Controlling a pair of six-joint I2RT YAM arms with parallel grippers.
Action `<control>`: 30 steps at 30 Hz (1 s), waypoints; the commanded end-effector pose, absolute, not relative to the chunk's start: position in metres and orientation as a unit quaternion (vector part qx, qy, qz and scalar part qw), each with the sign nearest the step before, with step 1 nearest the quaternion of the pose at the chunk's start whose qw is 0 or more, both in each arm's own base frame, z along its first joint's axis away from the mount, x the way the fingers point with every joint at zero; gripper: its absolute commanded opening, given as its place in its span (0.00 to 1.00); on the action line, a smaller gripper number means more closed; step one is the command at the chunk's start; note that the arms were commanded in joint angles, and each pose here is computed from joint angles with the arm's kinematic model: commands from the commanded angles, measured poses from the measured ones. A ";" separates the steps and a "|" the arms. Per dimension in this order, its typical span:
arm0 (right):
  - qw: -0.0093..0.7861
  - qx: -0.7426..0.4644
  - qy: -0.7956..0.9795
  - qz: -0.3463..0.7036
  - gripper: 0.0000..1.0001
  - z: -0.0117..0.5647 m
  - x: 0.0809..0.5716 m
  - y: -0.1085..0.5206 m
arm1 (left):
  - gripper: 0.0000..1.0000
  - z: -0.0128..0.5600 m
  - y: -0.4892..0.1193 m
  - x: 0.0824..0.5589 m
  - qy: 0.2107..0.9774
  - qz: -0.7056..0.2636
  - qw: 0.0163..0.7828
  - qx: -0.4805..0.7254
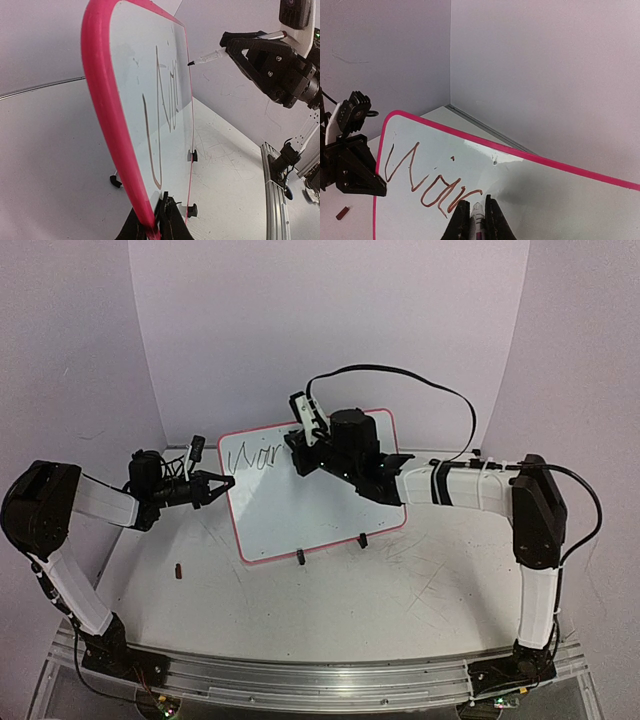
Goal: Write a sentence on the whiteboard
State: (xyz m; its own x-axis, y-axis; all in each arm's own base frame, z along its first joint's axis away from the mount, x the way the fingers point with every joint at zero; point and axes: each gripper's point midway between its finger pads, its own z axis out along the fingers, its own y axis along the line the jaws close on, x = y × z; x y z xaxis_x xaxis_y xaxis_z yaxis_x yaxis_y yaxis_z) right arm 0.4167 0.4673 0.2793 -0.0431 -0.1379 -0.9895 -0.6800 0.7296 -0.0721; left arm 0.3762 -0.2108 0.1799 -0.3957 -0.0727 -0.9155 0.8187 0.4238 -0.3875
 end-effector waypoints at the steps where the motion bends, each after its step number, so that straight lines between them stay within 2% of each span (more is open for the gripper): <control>1: 0.646 -0.271 0.678 0.222 0.00 0.301 0.429 0.466 | 0.00 0.184 -0.205 0.392 0.691 -0.407 0.525 0.285; 14: 0.643 -0.268 0.682 0.223 0.00 0.296 0.437 0.469 | 0.00 0.183 -0.205 0.393 0.692 -0.407 0.524 0.286; 30: 0.601 -0.271 0.713 0.239 0.00 0.258 0.419 0.463 | 0.00 0.184 -0.206 0.393 0.691 -0.408 0.523 0.286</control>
